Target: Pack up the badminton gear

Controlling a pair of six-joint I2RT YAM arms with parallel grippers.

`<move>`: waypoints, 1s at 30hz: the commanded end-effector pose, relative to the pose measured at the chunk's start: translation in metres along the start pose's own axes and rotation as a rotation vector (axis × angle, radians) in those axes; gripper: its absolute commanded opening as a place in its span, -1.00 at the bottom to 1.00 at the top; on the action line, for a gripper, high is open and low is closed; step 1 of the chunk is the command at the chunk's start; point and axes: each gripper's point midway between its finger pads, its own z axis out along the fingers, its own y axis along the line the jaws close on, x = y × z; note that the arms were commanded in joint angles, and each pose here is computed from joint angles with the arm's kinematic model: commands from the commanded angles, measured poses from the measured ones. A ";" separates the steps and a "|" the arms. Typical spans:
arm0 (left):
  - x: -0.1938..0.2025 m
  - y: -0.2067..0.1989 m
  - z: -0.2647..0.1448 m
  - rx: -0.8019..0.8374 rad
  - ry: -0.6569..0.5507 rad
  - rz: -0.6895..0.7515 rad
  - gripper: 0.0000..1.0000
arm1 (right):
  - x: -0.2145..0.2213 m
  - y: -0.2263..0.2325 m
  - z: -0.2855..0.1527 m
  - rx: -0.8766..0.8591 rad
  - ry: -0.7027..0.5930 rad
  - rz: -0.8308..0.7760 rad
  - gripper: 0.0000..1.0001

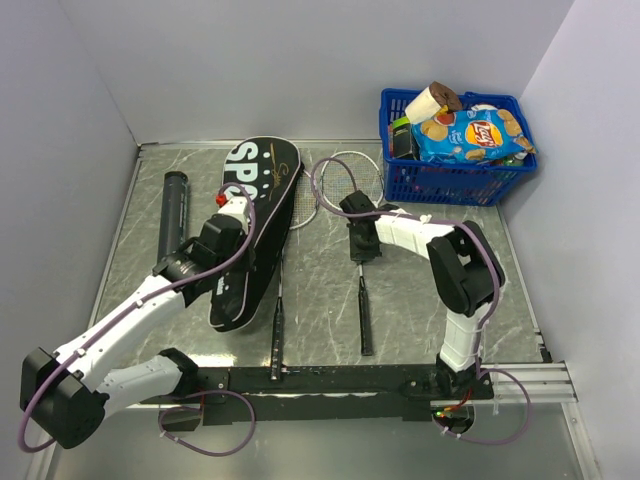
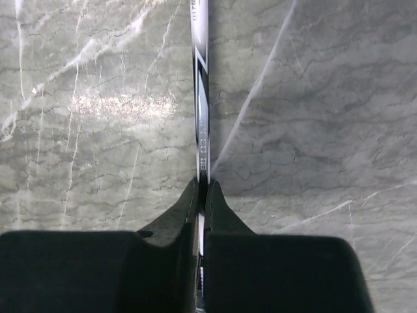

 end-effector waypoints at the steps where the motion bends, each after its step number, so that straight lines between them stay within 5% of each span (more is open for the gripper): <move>1: -0.008 -0.007 -0.002 0.035 -0.037 -0.031 -0.98 | -0.005 0.003 0.014 -0.004 0.004 -0.023 -1.00; 13: -0.010 -0.004 0.004 0.006 -0.035 -0.023 -0.98 | 0.004 0.002 -0.076 -0.056 -0.154 -0.058 -1.00; 30: -0.049 -0.021 0.006 0.033 -0.119 -0.093 -0.98 | 0.119 -0.007 -0.155 -0.114 -0.124 -0.131 -1.00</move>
